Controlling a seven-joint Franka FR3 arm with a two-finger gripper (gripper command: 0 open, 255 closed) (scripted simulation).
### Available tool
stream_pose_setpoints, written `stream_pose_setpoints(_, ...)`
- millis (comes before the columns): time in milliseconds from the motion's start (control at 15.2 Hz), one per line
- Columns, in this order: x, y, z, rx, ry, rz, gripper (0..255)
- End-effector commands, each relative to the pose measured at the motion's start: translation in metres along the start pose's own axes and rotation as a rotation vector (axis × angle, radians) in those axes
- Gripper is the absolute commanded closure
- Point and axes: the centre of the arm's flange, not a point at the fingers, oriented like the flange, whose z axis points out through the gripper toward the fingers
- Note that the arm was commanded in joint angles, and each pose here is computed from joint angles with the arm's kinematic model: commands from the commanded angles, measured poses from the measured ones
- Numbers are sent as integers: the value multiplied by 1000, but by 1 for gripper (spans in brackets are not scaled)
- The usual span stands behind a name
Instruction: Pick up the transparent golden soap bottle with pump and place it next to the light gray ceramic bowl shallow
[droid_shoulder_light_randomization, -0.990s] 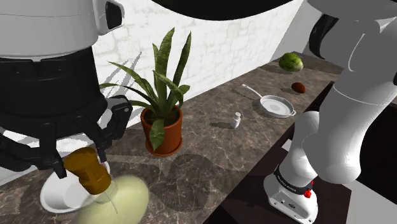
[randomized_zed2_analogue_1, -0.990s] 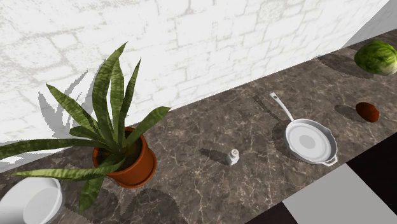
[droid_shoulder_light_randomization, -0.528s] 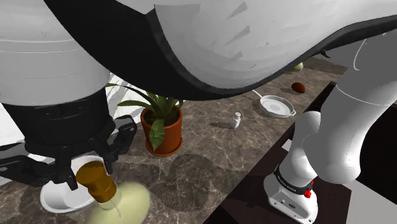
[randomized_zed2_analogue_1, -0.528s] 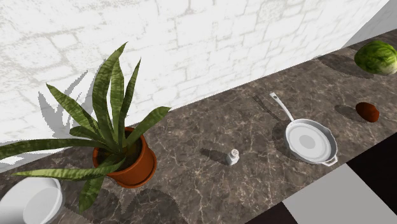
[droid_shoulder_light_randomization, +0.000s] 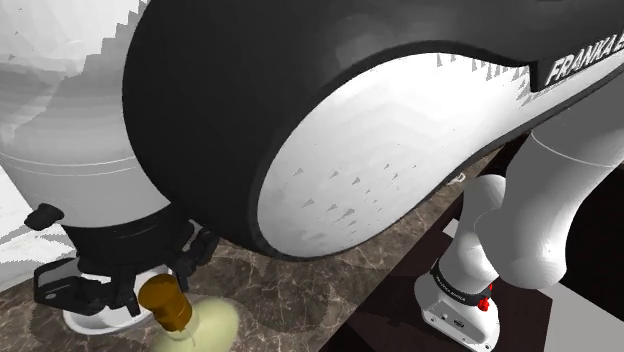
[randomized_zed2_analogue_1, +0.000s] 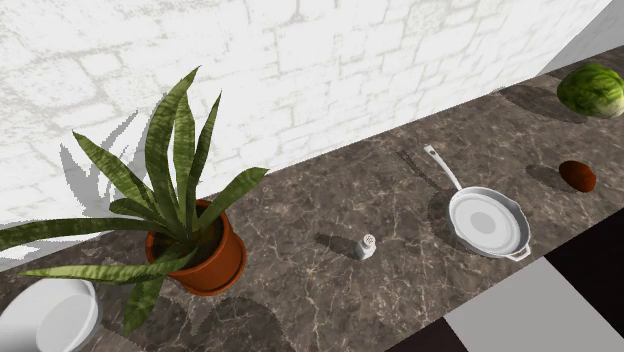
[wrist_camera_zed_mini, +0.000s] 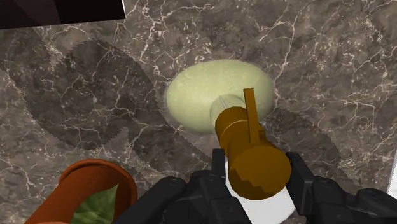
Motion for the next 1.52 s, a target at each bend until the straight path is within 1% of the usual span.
stream_pose_setpoints(0,-2,1,10,1,1,0,255)
stream_pose_setpoints(1452,-12,16,123,1,1,0,255)
